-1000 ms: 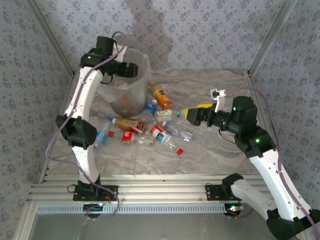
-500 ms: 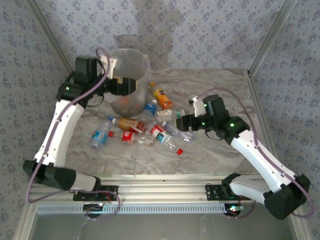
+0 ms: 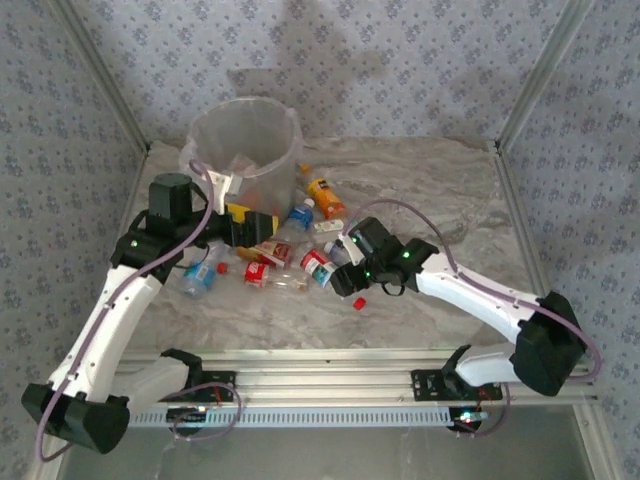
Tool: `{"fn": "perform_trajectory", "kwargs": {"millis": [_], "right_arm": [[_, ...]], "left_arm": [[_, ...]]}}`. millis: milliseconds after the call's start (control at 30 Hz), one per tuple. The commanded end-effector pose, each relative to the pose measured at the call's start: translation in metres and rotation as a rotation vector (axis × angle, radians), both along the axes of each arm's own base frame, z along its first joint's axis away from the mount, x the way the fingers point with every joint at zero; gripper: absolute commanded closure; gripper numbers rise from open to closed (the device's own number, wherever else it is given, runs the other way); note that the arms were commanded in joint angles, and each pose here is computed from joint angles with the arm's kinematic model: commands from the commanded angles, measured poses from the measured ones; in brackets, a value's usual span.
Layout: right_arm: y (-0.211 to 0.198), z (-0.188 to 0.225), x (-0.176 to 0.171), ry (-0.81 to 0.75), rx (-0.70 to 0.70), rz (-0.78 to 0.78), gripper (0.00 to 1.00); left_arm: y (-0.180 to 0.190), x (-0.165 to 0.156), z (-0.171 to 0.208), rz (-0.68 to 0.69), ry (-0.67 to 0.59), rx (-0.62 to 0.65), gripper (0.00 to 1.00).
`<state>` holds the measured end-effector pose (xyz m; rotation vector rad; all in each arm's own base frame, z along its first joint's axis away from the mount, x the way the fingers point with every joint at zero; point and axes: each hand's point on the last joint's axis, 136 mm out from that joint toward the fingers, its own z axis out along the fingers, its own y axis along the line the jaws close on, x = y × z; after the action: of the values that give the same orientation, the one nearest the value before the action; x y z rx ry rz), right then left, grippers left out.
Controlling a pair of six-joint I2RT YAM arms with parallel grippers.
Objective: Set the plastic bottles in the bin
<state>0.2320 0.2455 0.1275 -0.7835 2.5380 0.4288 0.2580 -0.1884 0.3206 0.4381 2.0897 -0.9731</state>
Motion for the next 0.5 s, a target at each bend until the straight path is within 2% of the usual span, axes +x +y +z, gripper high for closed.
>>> {"fn": "perform_trajectory", "kwargs": {"millis": [0,467], "right_arm": [[-0.022,-0.013,0.019,-0.058,-0.133,-0.038,0.29],[-0.069,-0.059,0.061,0.001,-0.321,-0.109,0.23]], "left_arm": [[-0.006,-0.004,0.011,-0.027,-0.034,-0.046,0.0],[-0.023,-0.003,0.004,-0.074,-0.001,-0.058,0.0]]}}
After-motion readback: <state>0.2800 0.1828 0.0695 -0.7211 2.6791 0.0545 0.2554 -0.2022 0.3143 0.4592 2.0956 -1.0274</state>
